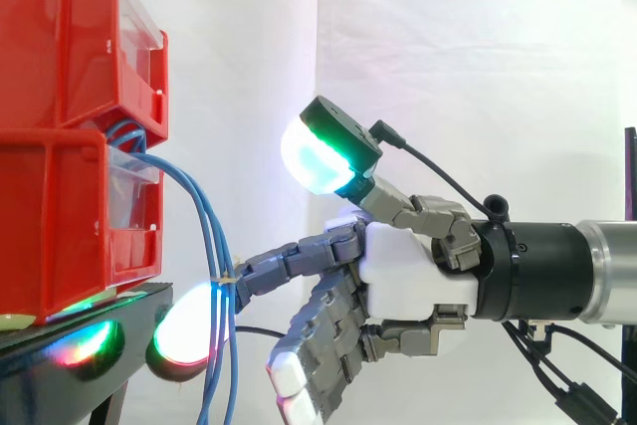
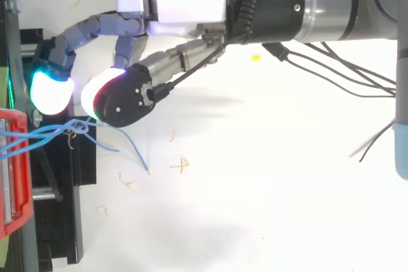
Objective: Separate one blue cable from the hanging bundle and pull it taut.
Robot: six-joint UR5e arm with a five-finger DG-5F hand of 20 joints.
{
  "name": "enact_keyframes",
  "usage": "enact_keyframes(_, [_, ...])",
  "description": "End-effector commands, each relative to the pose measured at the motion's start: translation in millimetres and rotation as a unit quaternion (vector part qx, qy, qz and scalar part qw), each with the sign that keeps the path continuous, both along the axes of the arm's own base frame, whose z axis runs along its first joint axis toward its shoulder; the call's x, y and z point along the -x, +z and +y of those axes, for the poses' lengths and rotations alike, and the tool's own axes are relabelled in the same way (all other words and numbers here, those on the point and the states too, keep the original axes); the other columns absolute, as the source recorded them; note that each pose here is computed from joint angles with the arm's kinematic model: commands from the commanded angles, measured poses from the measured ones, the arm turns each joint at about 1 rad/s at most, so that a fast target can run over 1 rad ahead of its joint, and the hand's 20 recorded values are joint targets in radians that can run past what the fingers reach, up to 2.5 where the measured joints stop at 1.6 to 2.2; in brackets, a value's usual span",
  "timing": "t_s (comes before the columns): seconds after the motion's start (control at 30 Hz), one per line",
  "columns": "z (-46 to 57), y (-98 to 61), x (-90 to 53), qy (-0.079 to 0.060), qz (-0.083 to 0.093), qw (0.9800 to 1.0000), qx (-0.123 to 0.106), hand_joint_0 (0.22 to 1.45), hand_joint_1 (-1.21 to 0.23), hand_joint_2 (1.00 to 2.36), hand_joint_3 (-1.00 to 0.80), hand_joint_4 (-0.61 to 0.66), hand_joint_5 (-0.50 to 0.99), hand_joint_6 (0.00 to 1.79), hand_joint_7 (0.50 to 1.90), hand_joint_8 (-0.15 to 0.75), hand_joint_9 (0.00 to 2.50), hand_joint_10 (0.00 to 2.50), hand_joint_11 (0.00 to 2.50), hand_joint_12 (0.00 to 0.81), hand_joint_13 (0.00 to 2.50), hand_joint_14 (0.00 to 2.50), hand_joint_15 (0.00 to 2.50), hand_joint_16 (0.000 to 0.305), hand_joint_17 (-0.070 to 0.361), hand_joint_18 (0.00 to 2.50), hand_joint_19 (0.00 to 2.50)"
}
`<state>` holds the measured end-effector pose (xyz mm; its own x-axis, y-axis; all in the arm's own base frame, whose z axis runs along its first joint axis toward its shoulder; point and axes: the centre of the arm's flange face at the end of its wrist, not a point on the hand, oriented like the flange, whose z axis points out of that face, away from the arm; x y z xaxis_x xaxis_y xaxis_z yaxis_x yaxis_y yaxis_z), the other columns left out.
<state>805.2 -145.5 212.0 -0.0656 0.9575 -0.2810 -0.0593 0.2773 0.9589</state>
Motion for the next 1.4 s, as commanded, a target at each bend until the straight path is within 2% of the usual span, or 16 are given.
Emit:
enact_keyframes(0.0, [6.8,1.6,-1.7,-0.001,0.0,0.9999,-0.014,0.32,-0.34,1.0,-0.5,0.24,-0.14,0.5,0.71,0.353,1.09,0.0,0.07,0.42,1.06,0.01,0.22,0.067,0.152,1.01,0.0])
enact_keyframes(0.13, [14.1,5.6,-5.1,0.004,-0.001,0.9996,-0.027,0.32,-0.34,1.0,-0.5,0.32,-0.12,0.5,0.83,0.357,1.03,0.0,0.07,0.406,0.99,0.01,0.25,0.079,0.177,0.98,0.09])
enact_keyframes(0.23, [18.4,9.3,-7.5,0.004,-0.005,0.9994,-0.035,0.33,-0.35,1.0,-0.5,0.38,-0.11,0.5,0.95,0.356,1.0,0.0,0.07,0.403,0.96,0.01,0.25,0.08,0.181,0.95,0.1])
enact_keyframes(0.33, [21.6,12.1,-9.2,0.004,-0.006,0.9991,-0.041,0.33,-0.36,1.0,-0.5,0.41,-0.1,0.5,1.01,0.36,0.99,0.0,0.07,0.401,0.95,0.01,0.26,0.081,0.182,0.94,0.11])
enact_keyframes(0.47, [30.6,14.7,-11.2,0.006,-0.007,0.9986,-0.053,0.33,-0.36,1.0,-0.5,0.41,-0.09,0.5,1.03,0.356,0.98,0.0,0.08,0.4,0.94,0.01,0.26,0.081,0.182,0.92,0.13])
enact_keyframes(0.63, [35.7,18.0,-12.7,0.009,-0.005,0.9981,-0.061,0.33,-0.36,1.0,-0.5,0.4,-0.09,0.5,1.05,0.353,0.98,0.0,0.08,0.398,0.94,0.01,0.26,0.081,0.183,0.92,0.13])
enact_keyframes(0.73, [38.2,20.0,-12.2,0.01,0.005,0.998,-0.063,0.33,-0.36,1.0,-0.5,0.39,-0.07,0.5,1.09,0.353,0.97,0.0,0.09,0.397,0.93,0.01,0.27,0.081,0.182,0.91,0.14])
enact_keyframes(0.97, [42.2,24.4,-10.7,0.013,0.02,0.9976,-0.065,0.33,-0.35,1.0,-0.5,0.37,-0.07,0.5,1.05,0.35,0.98,0.0,0.08,0.396,0.93,0.01,0.27,0.081,0.183,0.91,0.16])
enact_keyframes(1.0, [43.1,28.7,-8.8,0.012,0.023,0.9976,-0.065,0.33,-0.35,1.0,-0.5,0.35,-0.08,0.5,1.0,0.35,0.98,0.0,0.08,0.394,0.94,0.01,0.27,0.082,0.184,0.91,0.16])
enact_keyframes(1.1, [44.6,28.3,-7.1,0.014,0.031,0.9973,-0.065,0.33,-0.35,1.0,-0.5,0.27,-0.1,0.5,0.9,0.349,0.98,0.0,0.06,0.413,0.95,0.01,0.25,0.089,0.2,0.97,0.15])
enact_keyframes(1.2, [45.7,26.5,-3.9,0.014,0.042,0.9968,-0.066,0.33,-0.35,1.0,-0.5,0.22,-0.12,0.5,0.87,0.35,1.06,0.0,0.12,0.415,1.0,0.01,0.25,0.093,0.209,1.05,0.15])
enact_keyframes(1.37, [45.8,24.9,-2.3,0.014,0.047,0.9965,-0.067,0.33,-0.34,1.0,-0.5,0.17,-0.14,0.5,0.85,0.314,1.26,0.02,0.52,0.413,1.09,0.01,0.34,0.096,0.215,1.15,0.17])
